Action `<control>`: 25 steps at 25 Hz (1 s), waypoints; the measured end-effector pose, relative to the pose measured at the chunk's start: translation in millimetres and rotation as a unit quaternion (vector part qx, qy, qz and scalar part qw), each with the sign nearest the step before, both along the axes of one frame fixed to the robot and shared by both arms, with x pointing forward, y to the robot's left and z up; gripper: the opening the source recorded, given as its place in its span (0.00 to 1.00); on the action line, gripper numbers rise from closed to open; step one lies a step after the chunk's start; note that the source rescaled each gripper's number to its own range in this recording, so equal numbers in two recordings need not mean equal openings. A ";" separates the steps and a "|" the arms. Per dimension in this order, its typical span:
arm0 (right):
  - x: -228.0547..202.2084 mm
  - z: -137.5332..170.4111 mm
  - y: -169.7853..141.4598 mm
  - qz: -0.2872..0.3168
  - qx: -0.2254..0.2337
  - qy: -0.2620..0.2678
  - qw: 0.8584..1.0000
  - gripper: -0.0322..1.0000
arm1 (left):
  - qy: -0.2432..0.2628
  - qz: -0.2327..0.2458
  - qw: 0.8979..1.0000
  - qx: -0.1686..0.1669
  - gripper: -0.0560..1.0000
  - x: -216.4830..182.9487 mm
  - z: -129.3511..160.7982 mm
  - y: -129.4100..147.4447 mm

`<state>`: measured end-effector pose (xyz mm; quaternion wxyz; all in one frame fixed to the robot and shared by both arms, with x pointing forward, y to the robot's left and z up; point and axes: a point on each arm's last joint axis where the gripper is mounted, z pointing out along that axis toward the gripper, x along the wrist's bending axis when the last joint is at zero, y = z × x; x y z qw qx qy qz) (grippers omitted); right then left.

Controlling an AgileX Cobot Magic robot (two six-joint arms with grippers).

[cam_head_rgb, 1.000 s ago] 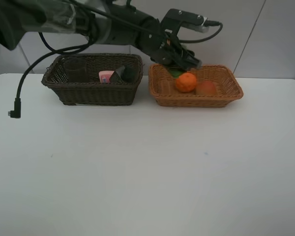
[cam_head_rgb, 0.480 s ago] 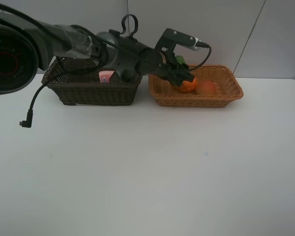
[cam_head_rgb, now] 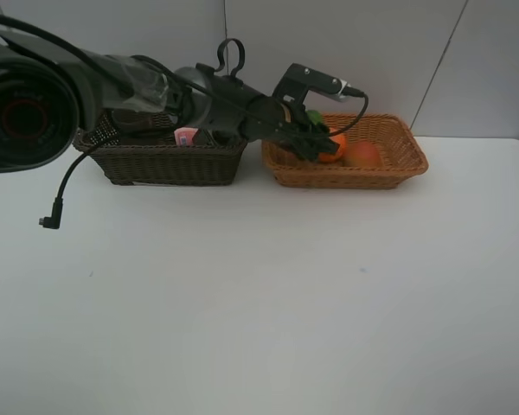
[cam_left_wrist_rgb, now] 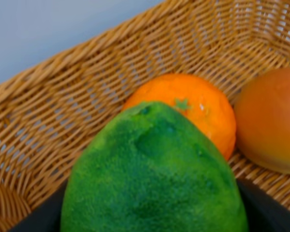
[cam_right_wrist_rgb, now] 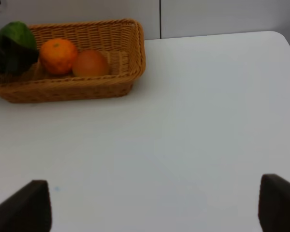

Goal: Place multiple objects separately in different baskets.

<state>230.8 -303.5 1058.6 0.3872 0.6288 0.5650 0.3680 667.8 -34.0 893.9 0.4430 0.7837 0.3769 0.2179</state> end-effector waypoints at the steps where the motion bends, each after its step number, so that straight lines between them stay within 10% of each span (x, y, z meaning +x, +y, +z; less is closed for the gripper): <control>1: 0.0 0.0 0.0 0.000 0.000 0.000 1.000 0.88 | 0.003 0.001 1.000 0.002 0.79 -0.2 -0.3 0.3; 18: 0.0 0.0 0.0 0.000 0.000 0.000 1.000 0.88 | -0.002 0.003 1.000 0.000 0.99 -1.3 19.6 1.7; 25: 0.0 0.0 0.0 0.000 0.000 0.000 1.000 0.88 | 0.046 0.024 0.997 0.049 0.99 -13.8 73.3 18.4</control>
